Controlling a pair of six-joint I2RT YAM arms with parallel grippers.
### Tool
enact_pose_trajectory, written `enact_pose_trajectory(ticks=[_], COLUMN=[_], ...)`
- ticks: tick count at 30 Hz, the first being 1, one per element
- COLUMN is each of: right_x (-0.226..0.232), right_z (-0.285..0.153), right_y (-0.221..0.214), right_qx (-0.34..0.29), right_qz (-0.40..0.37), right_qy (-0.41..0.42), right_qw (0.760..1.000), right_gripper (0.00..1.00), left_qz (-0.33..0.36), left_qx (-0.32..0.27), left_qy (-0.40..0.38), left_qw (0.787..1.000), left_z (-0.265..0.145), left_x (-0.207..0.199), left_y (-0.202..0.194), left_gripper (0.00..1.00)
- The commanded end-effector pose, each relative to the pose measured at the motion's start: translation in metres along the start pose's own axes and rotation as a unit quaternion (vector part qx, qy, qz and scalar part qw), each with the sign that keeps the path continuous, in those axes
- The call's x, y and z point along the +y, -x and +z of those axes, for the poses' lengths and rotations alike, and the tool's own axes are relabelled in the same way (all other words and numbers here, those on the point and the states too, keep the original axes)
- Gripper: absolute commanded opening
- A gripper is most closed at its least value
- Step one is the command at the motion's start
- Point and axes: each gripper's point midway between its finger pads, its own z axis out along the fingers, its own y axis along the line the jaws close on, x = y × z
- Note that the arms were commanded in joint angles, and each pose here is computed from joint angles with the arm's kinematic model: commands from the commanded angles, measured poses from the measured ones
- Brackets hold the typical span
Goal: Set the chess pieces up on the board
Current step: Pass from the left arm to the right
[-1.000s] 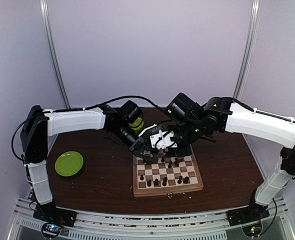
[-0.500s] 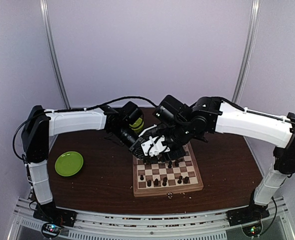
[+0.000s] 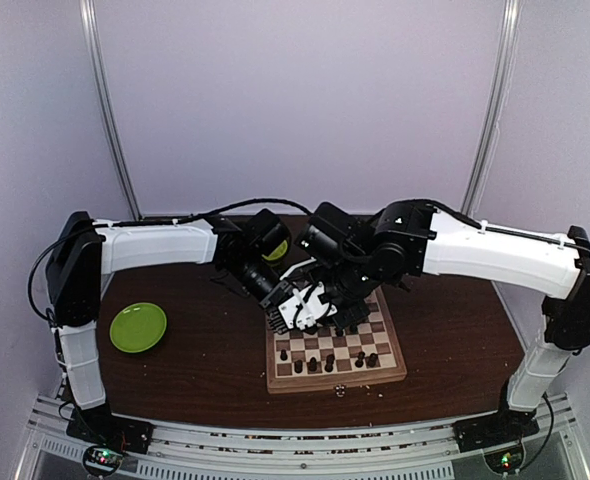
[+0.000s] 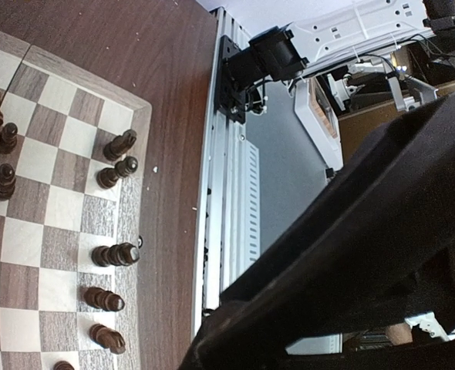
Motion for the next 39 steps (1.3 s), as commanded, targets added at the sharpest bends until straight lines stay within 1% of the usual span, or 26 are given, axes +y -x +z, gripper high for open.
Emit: enact_pose_trajectory(ticks=[1,5,7,11,13,19,22,25,28,30,32,33,34,35,37,39], right_x=[0.018,0.020,0.021,0.023,0.023,0.024,0.023,0.023,0.024,0.024,0.022,0.021,0.020,0.019,0.017,0.017], right_z=[0.006,0.007,0.009,0.012,0.014,0.022,0.025,0.026,0.026,0.024,0.019,0.017,0.013,0.009,-0.001,-0.010], right_y=[-0.005,-0.010,-0.011,-0.013,-0.014,-0.013,-0.014,-0.017,-0.025,-0.029,-0.033,-0.036,-0.037,-0.038,-0.040,-0.040], right_qx=[0.025,0.035,0.038,0.043,0.047,0.059,0.067,0.074,0.088,0.091,0.087,0.082,0.072,0.060,0.023,-0.024], right_qz=[-0.018,-0.017,-0.017,-0.018,-0.020,-0.034,-0.040,-0.044,-0.046,-0.044,-0.027,-0.012,0.005,0.027,0.077,0.132], right_qy=[0.032,0.033,0.033,0.032,0.029,0.024,0.022,0.018,0.011,0.002,-0.007,-0.007,-0.007,-0.005,0.004,0.016], right_qw=[0.999,0.999,0.999,0.998,0.998,0.997,0.997,0.996,0.995,0.995,0.996,0.997,0.997,0.998,0.997,0.991], right_gripper=[0.18,0.16,0.20,0.23,0.25,0.25,0.22,0.16,0.08,0.06,0.06,0.05,0.05,0.05,0.05,0.05], left_qz=[0.024,0.024,0.024,0.023,0.023,0.019,0.018,0.019,0.020,0.026,0.044,0.060,0.076,0.092,0.110,0.127], left_qx=[-0.016,-0.015,-0.015,-0.016,-0.015,-0.014,-0.014,-0.014,-0.015,-0.018,-0.024,-0.028,-0.033,-0.041,-0.064,-0.080], left_qy=[-0.020,-0.020,-0.020,-0.020,-0.022,-0.025,-0.025,-0.025,-0.021,-0.014,0.018,0.038,0.055,0.065,0.086,0.118], left_qw=[0.999,0.999,0.999,0.999,0.999,0.999,0.999,0.999,0.999,0.999,0.999,0.997,0.995,0.993,0.988,0.982], left_z=[-0.004,-0.004,-0.004,-0.004,-0.004,-0.003,-0.003,-0.003,-0.004,-0.007,-0.013,-0.019,-0.025,-0.033,-0.051,-0.066], left_x=[-0.009,-0.008,-0.008,-0.008,-0.008,-0.007,-0.007,-0.008,-0.007,-0.006,-0.004,-0.005,-0.006,-0.010,-0.013,-0.013], left_y=[0.012,0.011,0.011,0.011,0.011,0.010,0.010,0.011,0.011,0.014,0.019,0.021,0.023,0.026,0.033,0.039], left_gripper=[0.08,0.08,0.08,0.08,0.08,0.05,0.05,0.06,0.15,0.21,0.29,0.35,0.41,0.44,0.46,0.47])
